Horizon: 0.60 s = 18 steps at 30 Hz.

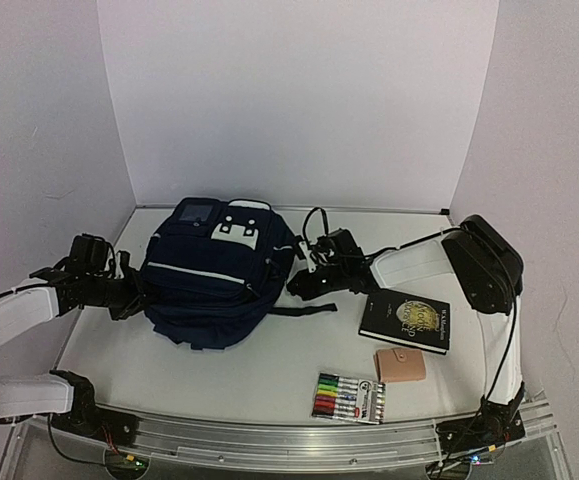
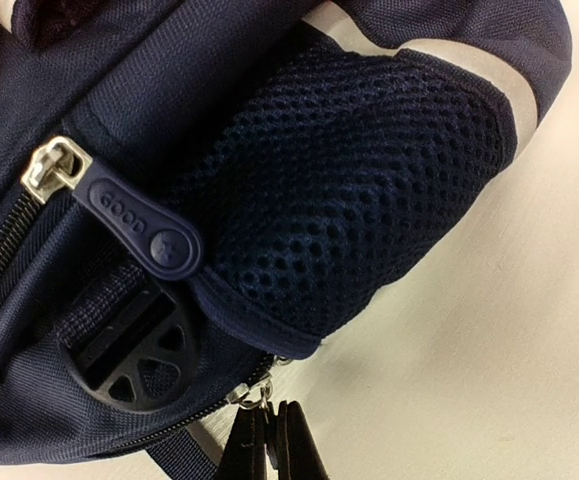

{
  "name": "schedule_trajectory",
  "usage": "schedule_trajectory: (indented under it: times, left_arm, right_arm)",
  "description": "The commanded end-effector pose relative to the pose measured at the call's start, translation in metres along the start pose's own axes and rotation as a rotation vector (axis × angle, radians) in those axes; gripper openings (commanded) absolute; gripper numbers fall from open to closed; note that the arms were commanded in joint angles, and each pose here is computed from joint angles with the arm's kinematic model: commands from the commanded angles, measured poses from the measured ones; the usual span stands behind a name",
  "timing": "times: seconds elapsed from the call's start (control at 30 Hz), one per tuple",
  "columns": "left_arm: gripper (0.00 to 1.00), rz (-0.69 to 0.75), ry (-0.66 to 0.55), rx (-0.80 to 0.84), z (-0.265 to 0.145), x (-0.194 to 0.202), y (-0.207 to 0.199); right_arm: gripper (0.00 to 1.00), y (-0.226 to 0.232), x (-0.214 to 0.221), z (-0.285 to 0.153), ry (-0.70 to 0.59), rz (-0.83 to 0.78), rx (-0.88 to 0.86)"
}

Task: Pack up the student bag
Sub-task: Zip the student bag at the center of the board, then adjust the student bag at the center of the board.

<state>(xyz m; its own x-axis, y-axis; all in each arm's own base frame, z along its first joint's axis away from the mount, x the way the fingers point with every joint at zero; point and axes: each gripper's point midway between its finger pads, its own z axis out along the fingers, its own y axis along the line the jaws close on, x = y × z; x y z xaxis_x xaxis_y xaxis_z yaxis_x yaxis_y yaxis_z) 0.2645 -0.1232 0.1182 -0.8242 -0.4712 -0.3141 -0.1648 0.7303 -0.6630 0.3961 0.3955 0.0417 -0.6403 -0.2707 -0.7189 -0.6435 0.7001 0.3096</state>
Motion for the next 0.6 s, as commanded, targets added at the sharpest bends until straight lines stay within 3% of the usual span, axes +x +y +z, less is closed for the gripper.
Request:
schedule_trajectory:
  times: [0.0, 0.07, 0.17, 0.33, 0.57]
  left_arm:
    - [0.0, 0.208, -0.038, 0.146, -0.01, -0.025, -0.048]
    - [0.0, 0.247, -0.015, 0.195, -0.007, -0.025, -0.058]
    - [0.0, 0.293, 0.038, 0.266, -0.003, -0.019, -0.071]
    - [0.0, 0.331, 0.084, 0.317, 0.001, -0.014, -0.08]
    - [0.0, 0.339, 0.08, 0.326, 0.001, -0.019, -0.086]
  right_arm:
    - [0.38, -0.031, -0.042, -0.062, -0.115, 0.038, 0.119]
    - [0.61, -0.022, -0.044, -0.083, -0.133, 0.047, 0.097]
    - [0.73, -0.008, -0.045, -0.108, -0.154, 0.052, 0.061]
    - [0.79, 0.027, -0.048, -0.138, -0.168, 0.005, -0.059]
    - [0.73, 0.041, -0.035, -0.116, -0.081, -0.045, -0.12]
